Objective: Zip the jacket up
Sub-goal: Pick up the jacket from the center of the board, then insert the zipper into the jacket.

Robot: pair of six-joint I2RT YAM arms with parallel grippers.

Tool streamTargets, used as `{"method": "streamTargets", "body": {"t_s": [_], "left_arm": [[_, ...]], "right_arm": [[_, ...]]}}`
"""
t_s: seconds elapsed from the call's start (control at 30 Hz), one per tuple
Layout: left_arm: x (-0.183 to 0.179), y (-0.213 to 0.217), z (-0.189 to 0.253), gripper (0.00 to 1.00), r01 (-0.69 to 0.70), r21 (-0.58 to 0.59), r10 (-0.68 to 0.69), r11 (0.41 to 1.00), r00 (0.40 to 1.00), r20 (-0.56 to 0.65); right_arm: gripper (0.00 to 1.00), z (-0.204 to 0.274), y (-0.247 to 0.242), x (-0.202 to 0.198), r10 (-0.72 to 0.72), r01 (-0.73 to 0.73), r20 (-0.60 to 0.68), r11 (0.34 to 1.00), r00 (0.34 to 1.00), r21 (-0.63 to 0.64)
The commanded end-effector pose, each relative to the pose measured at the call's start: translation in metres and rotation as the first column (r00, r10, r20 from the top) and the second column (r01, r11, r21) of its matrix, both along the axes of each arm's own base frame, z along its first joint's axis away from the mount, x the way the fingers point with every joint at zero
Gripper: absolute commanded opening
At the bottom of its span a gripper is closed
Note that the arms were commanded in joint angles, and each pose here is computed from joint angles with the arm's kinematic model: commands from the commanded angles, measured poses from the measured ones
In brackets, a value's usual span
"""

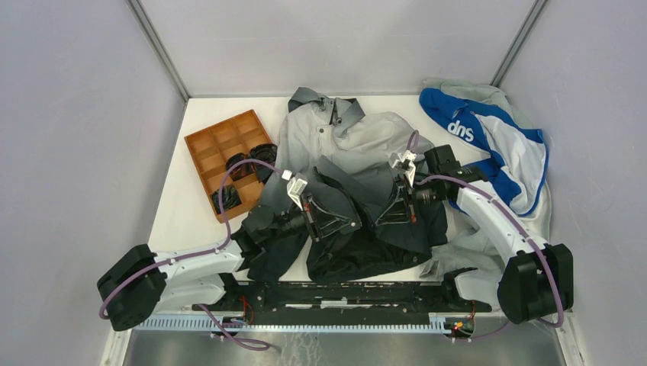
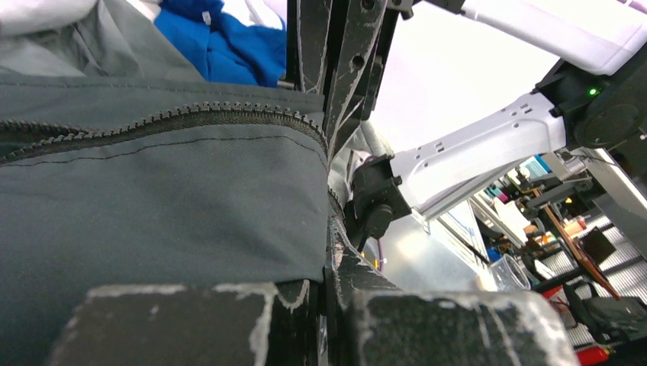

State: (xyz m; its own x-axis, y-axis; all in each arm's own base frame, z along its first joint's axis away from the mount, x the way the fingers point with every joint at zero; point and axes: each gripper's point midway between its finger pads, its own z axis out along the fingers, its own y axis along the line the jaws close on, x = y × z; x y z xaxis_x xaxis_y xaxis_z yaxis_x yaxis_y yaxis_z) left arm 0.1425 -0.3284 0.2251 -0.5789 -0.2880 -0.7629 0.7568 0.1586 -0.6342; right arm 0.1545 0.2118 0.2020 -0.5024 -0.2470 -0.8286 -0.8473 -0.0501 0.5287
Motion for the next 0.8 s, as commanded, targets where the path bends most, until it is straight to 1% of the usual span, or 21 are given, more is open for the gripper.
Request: {"method": "streamTargets", "body": {"t_s": [0.0,0.07,0.1,0.17,0.23,0.27,0.33,0.53,0.77], "left_arm": [[0.009,0.008,0.035,0.02,-0.071,-0.124,0.086,0.99,0.989,0.119],[0.013,0.012,0.036,0.02,-0.11,-0.139,0.126,0.984,0.985,0.116],[0.015,0.014,0.038,0.02,-0.128,-0.15,0.146,0.98,0.982,0.116],[0.019,0.017,0.04,0.02,-0.158,-0.16,0.177,0.974,0.978,0.11],[0.023,0.02,0.042,0.02,-0.184,-0.166,0.203,0.969,0.974,0.104],[0.025,0.021,0.043,0.02,-0.194,-0.171,0.213,0.966,0.972,0.103],[0.028,0.023,0.047,0.02,-0.214,-0.181,0.235,0.96,0.966,0.104],[0.042,0.031,0.062,0.02,-0.298,-0.21,0.33,0.931,0.933,0.142],[0.041,0.016,0.075,0.02,-0.239,-0.216,0.283,0.947,0.938,0.201]], "right_arm": [[0.0,0.021,0.004,0.009,0.007,-0.008,0.065,1.0,0.998,0.023],[0.0,0.023,0.004,0.022,-0.033,0.034,0.112,0.999,0.993,-0.008],[0.0,0.026,0.004,0.028,-0.066,0.068,0.114,0.998,0.991,-0.015],[0.0,0.036,0.006,0.041,-0.146,0.147,0.134,0.989,0.98,0.005],[0.0,0.056,0.011,0.051,-0.202,0.192,0.156,0.979,0.967,0.074],[0.0,0.062,0.013,0.05,-0.212,0.201,0.132,0.975,0.968,0.097],[0.0,0.07,0.015,0.049,-0.214,0.2,0.121,0.972,0.969,0.122],[0.0,0.066,0.014,0.042,-0.191,0.181,0.09,0.977,0.977,0.114],[0.0,0.069,0.015,0.038,-0.189,0.177,0.081,0.975,0.979,0.132]]}}
